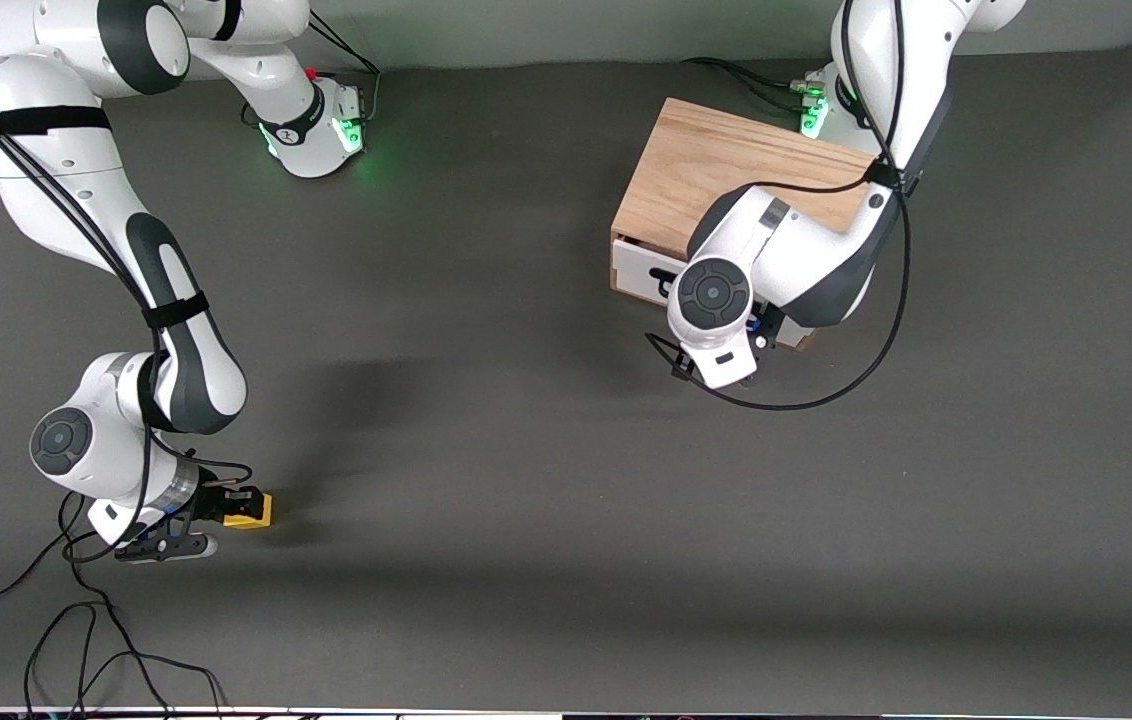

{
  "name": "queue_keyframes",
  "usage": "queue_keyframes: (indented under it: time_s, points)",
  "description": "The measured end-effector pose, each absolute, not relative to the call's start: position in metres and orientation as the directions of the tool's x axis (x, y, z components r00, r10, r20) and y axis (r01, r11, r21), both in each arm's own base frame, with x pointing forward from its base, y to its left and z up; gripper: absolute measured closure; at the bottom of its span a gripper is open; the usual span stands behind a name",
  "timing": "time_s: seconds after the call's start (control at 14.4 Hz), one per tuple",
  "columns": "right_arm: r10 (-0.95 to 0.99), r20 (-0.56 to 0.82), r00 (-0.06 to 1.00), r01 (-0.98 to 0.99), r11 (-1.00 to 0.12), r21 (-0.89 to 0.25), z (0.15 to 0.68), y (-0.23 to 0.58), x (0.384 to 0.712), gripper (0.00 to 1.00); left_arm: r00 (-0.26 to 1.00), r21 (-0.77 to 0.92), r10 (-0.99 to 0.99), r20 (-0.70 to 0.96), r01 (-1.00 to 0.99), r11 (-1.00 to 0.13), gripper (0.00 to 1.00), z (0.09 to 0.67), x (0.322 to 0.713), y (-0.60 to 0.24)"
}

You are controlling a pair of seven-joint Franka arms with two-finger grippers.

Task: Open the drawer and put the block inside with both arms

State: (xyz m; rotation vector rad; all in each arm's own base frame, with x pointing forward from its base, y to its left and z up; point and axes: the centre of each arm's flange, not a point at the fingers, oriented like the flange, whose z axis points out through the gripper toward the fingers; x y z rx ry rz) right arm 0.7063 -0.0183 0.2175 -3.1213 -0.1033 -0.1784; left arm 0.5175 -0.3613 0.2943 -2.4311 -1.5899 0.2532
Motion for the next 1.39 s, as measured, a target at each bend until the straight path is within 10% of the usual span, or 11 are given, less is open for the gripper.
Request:
queue_keyframes:
  time_s: [1.39]
  points:
    - [0.096,-0.125,0.987,0.09,-0.995,-0.051,0.446,-0.008,0.708,0.45,0.391,-0.189,0.92,-0.024,0.902,-0.388,0.0,0.298,0.571,-0.388]
